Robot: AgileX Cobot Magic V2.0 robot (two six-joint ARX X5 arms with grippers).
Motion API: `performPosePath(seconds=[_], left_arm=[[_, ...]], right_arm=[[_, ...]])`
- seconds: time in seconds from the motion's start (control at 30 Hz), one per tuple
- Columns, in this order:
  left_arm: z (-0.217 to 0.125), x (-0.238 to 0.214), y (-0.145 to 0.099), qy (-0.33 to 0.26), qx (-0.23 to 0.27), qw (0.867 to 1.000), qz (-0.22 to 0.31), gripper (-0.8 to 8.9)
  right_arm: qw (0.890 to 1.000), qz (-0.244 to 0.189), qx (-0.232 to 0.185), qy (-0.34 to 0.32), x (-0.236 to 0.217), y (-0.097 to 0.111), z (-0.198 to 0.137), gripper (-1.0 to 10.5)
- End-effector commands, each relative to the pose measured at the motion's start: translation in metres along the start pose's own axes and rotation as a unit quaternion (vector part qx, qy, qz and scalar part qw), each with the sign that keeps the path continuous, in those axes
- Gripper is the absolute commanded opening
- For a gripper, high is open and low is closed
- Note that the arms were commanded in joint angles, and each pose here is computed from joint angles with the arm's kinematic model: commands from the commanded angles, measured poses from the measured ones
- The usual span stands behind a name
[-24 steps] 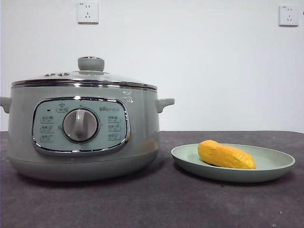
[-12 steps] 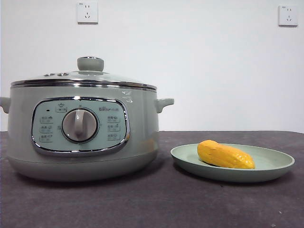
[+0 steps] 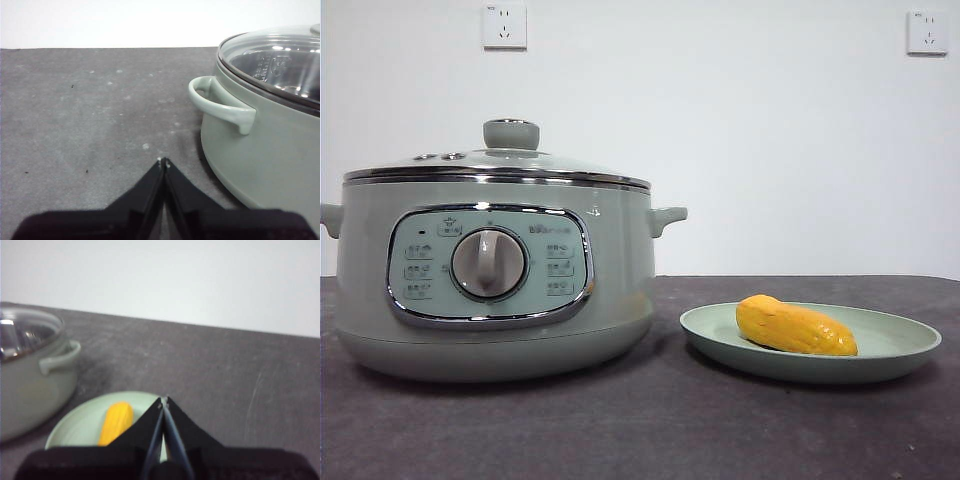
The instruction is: Take the corn out from the steamer,put the corn on the plate,close the lid
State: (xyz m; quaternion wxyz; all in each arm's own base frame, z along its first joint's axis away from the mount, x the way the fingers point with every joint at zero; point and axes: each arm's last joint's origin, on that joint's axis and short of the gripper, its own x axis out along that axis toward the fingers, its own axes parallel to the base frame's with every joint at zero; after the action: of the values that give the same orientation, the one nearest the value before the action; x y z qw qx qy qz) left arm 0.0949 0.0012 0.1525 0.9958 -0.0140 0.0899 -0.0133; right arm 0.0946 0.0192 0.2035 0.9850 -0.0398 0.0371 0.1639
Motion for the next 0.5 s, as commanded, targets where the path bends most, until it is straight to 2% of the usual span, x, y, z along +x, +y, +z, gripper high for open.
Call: performPosePath(seconds=[0.03,0.3,0.5], left_arm=[[-0.004,0.001,0.001,0.005,-0.006,1.000,0.004,-0.03],[-0.004,0.001,0.001,0.005,-0.005,1.000,0.004,-0.03],[-0.004,0.001,0.001,0.005,-0.006,1.000,0.004,-0.03]], right_arm=[[1.000,-0.003,0.008,0.008,0.002,0.001,-0.017,0.0],[1.000,-0.005,0.016,0.002,0.005,0.002,-0.044,0.0],[0.999,-0.017,0.026,0.020,0.004,0.002,-0.050,0.0]])
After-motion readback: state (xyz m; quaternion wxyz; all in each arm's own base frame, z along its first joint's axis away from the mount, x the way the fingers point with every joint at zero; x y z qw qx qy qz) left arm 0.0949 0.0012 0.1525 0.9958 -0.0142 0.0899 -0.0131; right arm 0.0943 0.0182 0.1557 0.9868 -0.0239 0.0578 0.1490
